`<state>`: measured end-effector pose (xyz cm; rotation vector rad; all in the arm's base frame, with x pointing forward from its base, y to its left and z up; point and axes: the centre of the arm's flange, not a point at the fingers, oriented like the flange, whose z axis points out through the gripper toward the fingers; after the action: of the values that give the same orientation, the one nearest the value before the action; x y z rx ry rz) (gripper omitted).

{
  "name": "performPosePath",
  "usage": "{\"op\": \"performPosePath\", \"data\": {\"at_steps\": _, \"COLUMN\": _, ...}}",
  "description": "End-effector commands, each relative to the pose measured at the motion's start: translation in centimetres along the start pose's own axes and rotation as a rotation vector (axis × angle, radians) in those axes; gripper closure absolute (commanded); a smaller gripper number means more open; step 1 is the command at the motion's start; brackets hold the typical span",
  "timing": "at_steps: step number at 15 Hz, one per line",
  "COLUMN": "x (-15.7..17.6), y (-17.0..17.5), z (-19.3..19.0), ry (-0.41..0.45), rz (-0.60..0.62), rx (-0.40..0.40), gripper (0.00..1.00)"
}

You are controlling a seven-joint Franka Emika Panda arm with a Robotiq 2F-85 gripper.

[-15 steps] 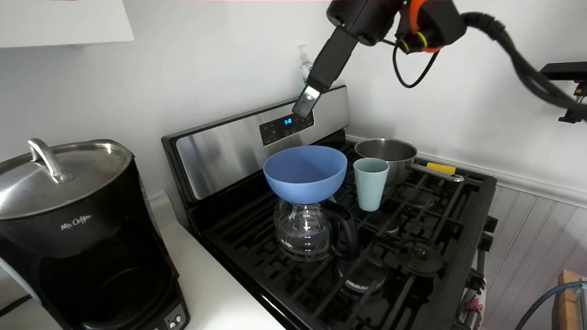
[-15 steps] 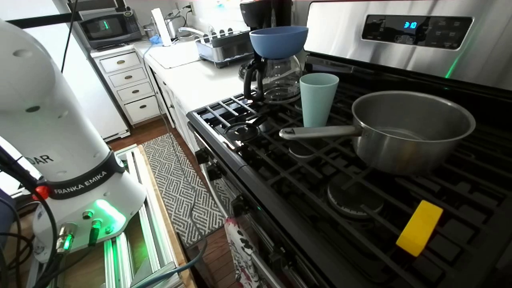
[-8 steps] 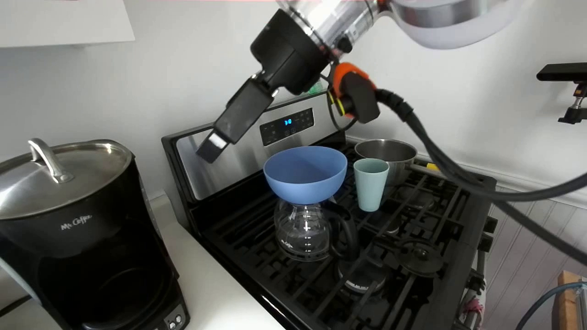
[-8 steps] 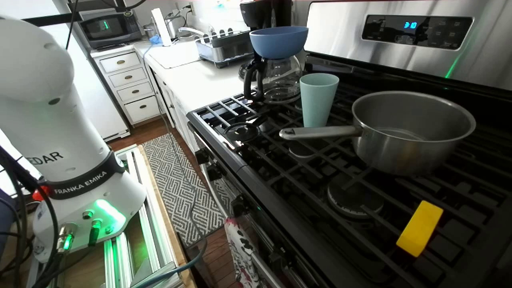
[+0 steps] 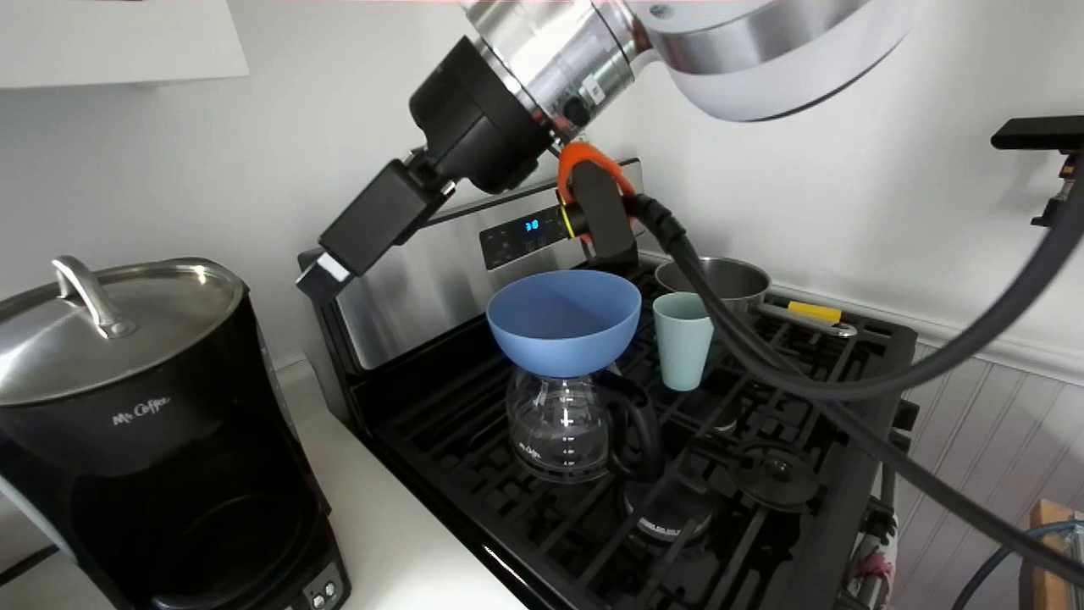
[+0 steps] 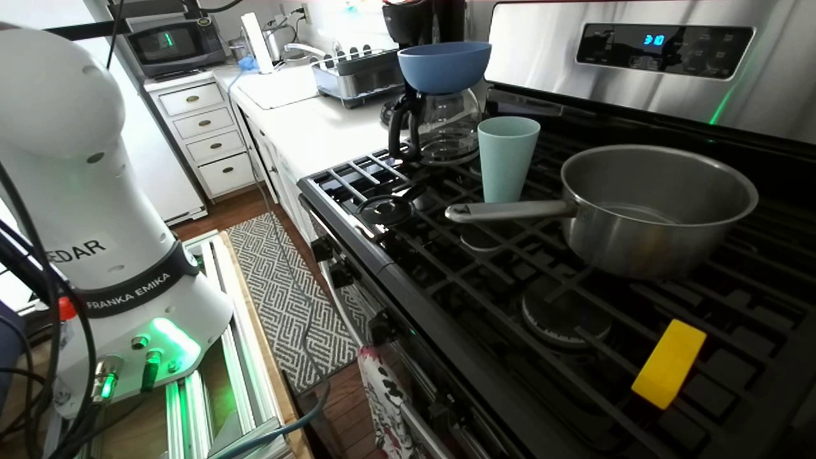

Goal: Put the silver lid on the silver pot

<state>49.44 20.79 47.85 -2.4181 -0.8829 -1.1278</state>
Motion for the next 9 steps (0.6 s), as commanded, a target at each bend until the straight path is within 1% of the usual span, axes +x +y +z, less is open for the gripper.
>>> {"op": "performPosePath", "data": {"at_steps": 1, "x": 0.7, "y": -0.3, "z": 3.1, "ry": 0.076, "rz": 0.003, "rx": -0.165, "gripper": 0.0}}
{"op": "performPosePath", "data": {"at_steps": 3, "x": 1.4, "y": -0.5, "z": 4.2, "ry": 0.103, "rz": 0.002, "rx": -0.216, "gripper": 0.0}}
{"op": "performPosePath", "data": {"at_steps": 6, "x": 3.1, "y": -1.5, "z": 5.3, "ry": 0.168, "rz": 0.002, "rx": -0.253, "gripper": 0.0}}
{"op": "performPosePath", "data": {"at_steps": 8, "x": 4.3, "y": -1.9, "z": 6.0, "ry": 0.195, "rz": -0.006, "rx": -0.243, "gripper": 0.0}}
{"op": "performPosePath", "data": {"at_steps": 9, "x": 4.8, "y": -1.8, "z": 6.3, "ry": 0.207, "rz": -0.001, "rx": -0.21, "gripper": 0.0}}
